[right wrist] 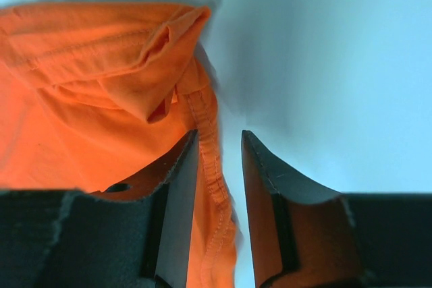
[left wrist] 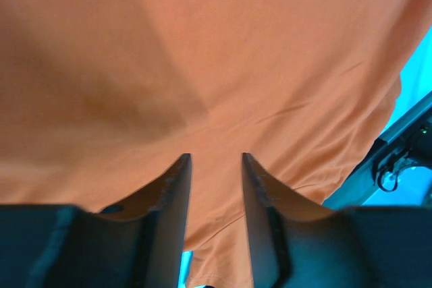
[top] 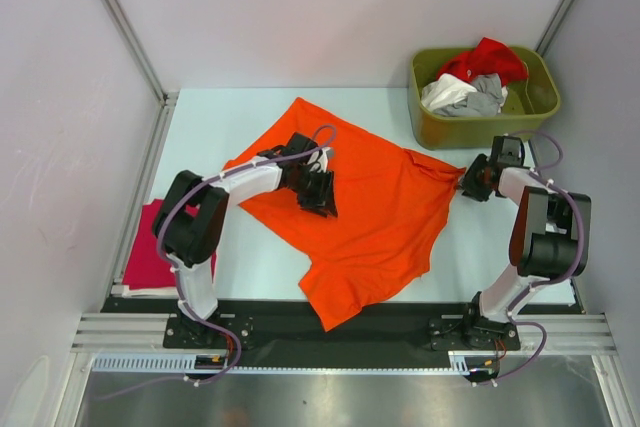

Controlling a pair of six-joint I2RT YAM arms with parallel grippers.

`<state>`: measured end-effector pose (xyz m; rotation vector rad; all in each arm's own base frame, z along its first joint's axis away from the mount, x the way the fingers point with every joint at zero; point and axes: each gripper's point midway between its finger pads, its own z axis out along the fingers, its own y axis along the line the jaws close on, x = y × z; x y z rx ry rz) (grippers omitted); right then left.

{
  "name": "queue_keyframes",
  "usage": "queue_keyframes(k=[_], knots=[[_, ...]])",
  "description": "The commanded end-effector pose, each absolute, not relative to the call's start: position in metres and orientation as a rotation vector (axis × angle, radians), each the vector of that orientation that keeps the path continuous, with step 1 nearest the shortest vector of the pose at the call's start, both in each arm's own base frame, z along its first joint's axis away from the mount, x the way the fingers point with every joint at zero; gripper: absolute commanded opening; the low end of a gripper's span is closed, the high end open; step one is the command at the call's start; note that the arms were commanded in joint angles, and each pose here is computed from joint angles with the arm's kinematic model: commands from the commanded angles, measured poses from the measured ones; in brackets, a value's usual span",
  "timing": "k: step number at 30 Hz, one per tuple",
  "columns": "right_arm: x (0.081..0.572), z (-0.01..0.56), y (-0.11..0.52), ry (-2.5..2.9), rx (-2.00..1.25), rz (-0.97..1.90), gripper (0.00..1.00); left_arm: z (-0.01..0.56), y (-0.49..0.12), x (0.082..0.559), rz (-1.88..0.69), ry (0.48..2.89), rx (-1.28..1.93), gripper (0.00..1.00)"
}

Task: Fold and stack the t-shirts
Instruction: Flatten the tshirt out

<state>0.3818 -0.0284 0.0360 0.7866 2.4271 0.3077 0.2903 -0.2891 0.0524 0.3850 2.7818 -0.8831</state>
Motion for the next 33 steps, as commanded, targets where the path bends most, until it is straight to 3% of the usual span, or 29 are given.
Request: queue_keyframes(k=[1, 3, 9, 15, 22, 24, 25, 28, 31, 33], knots=[[0.403, 0.042, -0.032, 2.379, 0.747, 0.327, 0.37, 0.068, -0.302, 0.292, -0.978, 2.736, 0.428, 0.43], [0.408, 0.040, -0.034, 2.380, 0.750, 0.326, 0.36, 0.079, -0.307, 0.290, -0.985, 2.700, 0.491, 0.48], [0.419, 0.037, -0.034, 2.377, 0.755, 0.354, 0.33, 0.092, -0.329, 0.262, -0.978, 2.657, 0.633, 0.52], [0.415, 0.034, -0.041, 2.390, 0.773, 0.305, 0.17, 0.080, -0.327, 0.255, -0.926, 2.716, 0.569, 0.51], [0.416, 0.029, -0.037, 2.407, 0.783, 0.318, 0.13, 0.095, -0.326, 0.254, -0.935, 2.681, 0.560, 0.51], [0.411, 0.026, -0.041, 2.424, 0.801, 0.283, 0.01, 0.096, -0.323, 0.250, -0.935, 2.685, 0.554, 0.51], [0.409, 0.026, -0.043, 2.423, 0.806, 0.268, 0.00, 0.095, -0.322, 0.250, -0.931, 2.685, 0.552, 0.51], [0.407, 0.035, -0.044, 2.408, 0.802, 0.272, 0.00, 0.094, -0.317, 0.245, -0.922, 2.690, 0.554, 0.51], [0.404, 0.046, -0.042, 2.397, 0.802, 0.280, 0.16, 0.090, -0.313, 0.246, -0.900, 2.695, 0.551, 0.52], [0.398, 0.054, -0.042, 2.385, 0.794, 0.275, 0.18, 0.088, -0.313, 0.250, -0.899, 2.699, 0.545, 0.52]])
